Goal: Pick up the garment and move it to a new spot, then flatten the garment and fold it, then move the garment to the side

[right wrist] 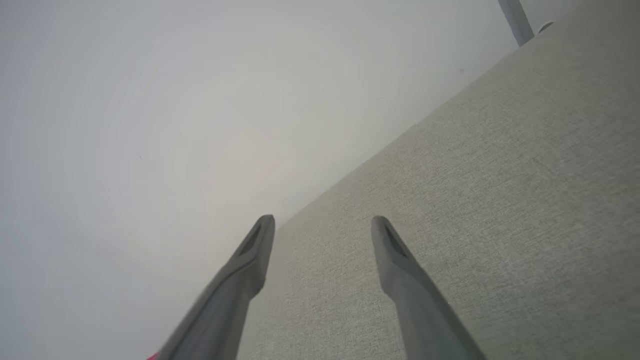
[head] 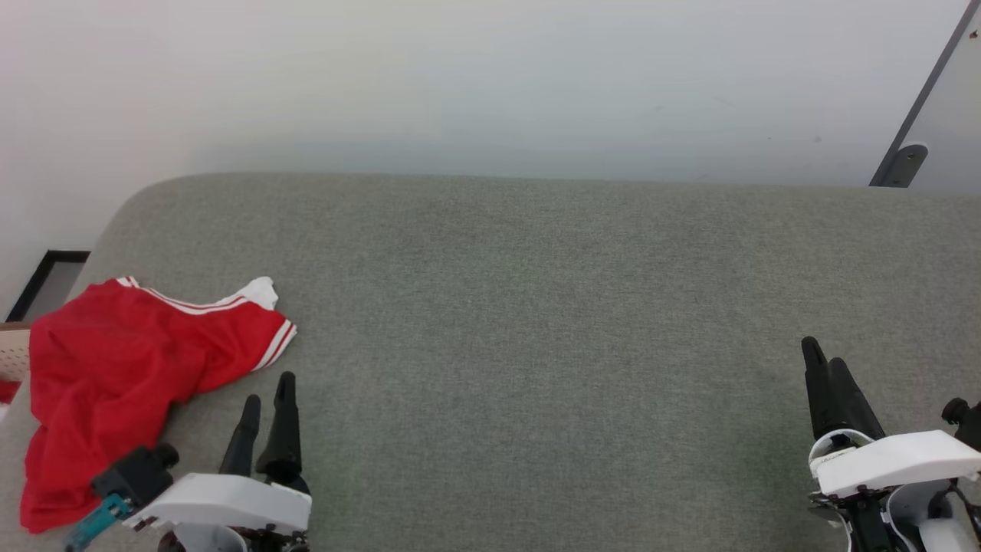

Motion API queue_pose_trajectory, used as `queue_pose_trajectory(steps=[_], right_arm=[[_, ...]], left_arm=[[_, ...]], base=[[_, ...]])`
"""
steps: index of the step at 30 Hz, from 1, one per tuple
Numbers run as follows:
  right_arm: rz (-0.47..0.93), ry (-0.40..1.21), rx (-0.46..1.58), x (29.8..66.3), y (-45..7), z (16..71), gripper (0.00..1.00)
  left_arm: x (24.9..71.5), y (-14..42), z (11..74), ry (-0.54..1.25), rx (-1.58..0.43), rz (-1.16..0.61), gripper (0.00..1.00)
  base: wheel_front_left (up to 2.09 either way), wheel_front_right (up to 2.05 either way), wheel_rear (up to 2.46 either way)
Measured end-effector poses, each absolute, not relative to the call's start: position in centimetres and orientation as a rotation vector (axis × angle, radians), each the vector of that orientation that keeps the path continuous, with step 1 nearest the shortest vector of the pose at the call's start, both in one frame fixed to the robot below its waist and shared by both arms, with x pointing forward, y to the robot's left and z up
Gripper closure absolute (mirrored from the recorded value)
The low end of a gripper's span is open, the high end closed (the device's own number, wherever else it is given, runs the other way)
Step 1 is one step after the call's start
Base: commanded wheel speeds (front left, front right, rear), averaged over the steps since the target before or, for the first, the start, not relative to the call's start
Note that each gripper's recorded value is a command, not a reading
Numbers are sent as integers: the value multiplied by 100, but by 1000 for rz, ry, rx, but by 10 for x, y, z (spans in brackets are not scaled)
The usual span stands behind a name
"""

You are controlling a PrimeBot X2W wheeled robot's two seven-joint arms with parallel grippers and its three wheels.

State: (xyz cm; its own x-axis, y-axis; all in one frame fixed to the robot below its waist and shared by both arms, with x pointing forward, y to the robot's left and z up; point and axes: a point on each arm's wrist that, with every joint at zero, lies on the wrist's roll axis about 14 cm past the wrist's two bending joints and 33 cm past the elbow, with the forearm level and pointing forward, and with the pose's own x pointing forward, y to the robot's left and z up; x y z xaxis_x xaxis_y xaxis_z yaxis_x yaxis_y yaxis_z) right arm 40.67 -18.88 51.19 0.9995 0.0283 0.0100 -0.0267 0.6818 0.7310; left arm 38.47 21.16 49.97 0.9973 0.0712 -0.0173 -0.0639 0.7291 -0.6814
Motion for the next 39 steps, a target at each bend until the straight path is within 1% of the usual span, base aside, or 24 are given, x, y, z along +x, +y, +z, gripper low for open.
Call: queue_pose_trajectory(steps=[15,28,39], right_arm=[[61,-21,483,414,-187,517,0],[61,-53,315,418,-188,524,0],[50,-69,209,418,-192,525,0]], left_arm=[[387,209,505,-14,-474,51,0],[386,210,511,-35,-315,42,0],[385,209,514,-54,-225,31,0]], base=[[0,0,0],[0,0,0],[0,0,0]])
